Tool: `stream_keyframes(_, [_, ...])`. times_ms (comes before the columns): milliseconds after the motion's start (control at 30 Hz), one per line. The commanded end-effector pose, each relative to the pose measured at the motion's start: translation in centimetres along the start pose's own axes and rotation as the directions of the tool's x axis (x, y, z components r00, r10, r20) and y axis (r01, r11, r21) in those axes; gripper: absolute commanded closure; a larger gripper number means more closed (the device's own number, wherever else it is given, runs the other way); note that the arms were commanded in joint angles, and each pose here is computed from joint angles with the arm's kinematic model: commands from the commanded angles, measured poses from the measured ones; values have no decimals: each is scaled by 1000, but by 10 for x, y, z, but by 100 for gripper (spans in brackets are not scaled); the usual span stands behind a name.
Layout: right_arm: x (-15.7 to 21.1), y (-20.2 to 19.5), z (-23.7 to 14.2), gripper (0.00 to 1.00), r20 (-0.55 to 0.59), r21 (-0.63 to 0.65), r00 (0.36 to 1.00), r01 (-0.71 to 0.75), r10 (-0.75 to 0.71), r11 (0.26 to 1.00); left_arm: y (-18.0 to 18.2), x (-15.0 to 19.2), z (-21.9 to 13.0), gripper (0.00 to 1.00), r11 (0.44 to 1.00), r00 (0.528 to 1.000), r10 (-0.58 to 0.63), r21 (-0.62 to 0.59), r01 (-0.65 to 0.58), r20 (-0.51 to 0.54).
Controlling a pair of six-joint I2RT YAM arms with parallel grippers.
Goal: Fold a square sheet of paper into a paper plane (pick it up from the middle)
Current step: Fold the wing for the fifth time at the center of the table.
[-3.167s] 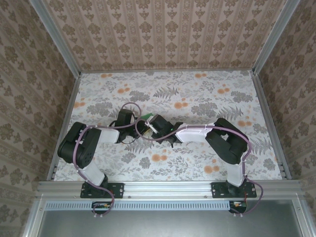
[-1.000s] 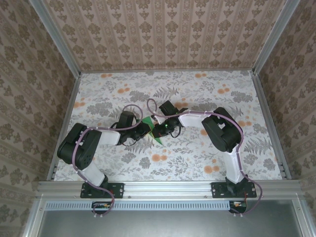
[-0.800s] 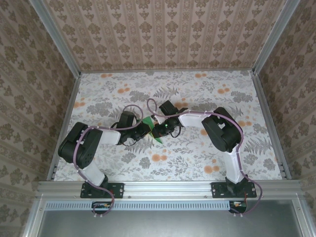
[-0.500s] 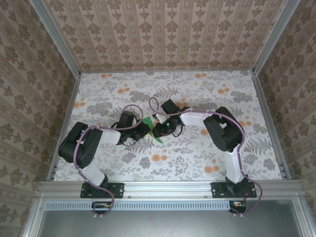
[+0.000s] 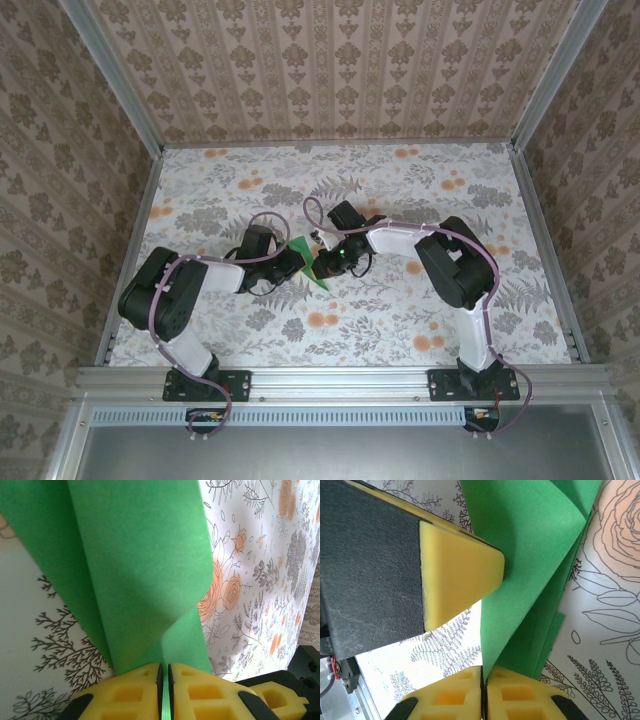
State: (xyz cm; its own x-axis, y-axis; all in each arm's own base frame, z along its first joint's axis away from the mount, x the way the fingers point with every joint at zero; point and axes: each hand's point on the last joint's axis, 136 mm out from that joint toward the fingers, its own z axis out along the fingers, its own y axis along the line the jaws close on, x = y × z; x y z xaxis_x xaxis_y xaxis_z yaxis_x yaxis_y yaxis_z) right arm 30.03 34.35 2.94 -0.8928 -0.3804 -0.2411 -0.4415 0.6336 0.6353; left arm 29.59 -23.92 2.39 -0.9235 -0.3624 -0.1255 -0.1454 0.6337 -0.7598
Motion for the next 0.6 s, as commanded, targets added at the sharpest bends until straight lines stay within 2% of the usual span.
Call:
stream_keyframes(0, [14,-6,4,91,-48,2,997,-57,57,998,-6,-2,-1,85,1000,1000,26,0,-26,-3])
stream_keyframes(267, [17,-13,8,91,-58,1,994,-95,95,995,-25,2,-9,84,996,998,70,46,-70,1])
stream_keyframes(567, [18,-20,10,92,-56,-14,989,-136,135,991,-19,13,-10,84,997,997,71,38,-71,-7])
